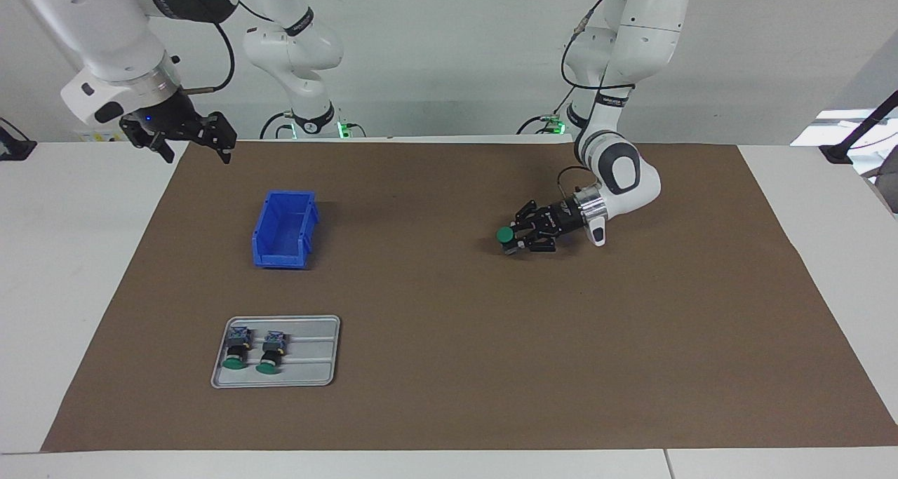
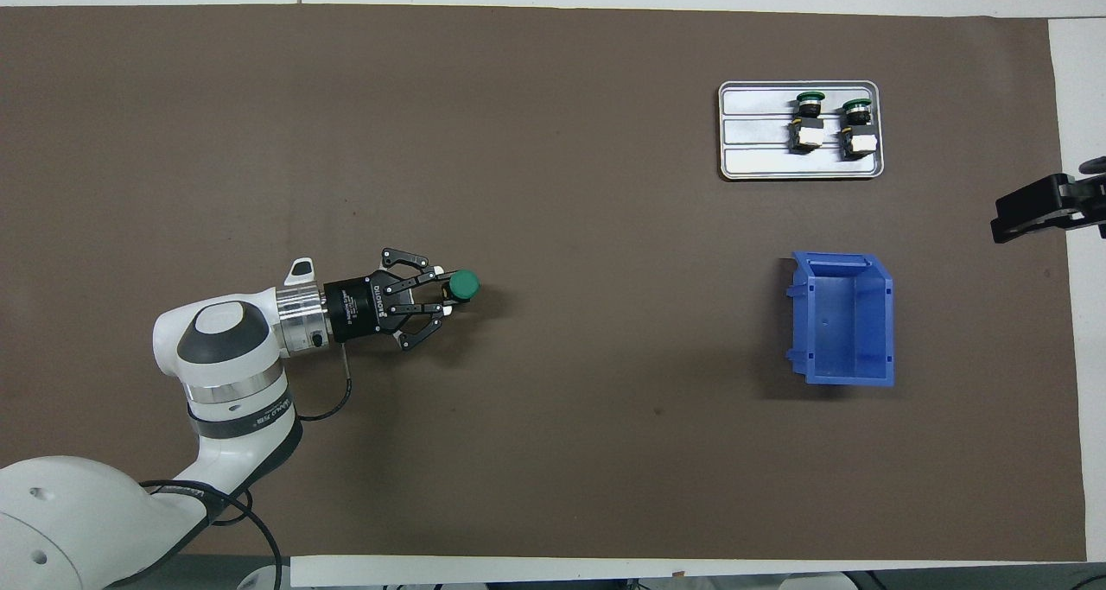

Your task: Place and press button with both arms

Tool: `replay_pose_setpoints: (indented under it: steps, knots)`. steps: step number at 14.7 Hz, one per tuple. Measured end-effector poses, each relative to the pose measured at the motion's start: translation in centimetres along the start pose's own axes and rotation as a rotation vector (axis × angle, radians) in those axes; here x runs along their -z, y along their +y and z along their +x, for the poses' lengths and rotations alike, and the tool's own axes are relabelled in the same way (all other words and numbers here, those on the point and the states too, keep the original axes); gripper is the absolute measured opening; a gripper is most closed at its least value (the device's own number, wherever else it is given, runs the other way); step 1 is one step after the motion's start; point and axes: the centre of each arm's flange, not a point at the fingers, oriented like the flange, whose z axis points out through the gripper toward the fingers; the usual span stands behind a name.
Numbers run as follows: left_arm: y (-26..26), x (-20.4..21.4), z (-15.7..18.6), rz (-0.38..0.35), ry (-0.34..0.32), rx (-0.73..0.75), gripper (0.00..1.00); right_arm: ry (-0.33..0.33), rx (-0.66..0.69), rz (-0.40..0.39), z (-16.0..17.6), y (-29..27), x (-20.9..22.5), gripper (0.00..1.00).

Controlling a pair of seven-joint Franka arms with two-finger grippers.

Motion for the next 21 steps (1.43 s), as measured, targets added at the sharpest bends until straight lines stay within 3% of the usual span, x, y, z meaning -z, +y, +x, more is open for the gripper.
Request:
replay_pose_setpoints:
  steps: [14, 21]
  knots:
    - [-0.66, -0.15, 0.41, 0.009, 0.005, 0.001, 0.33, 0.000, 0.000, 0.000, 0.00, 0.00, 0.00, 0.99]
    - [-0.42, 0.49, 0.80, -0.007, 0.008, 0.009, 0.51, 0.000, 0.000, 0.000, 0.00, 0.00, 0.00, 0.99]
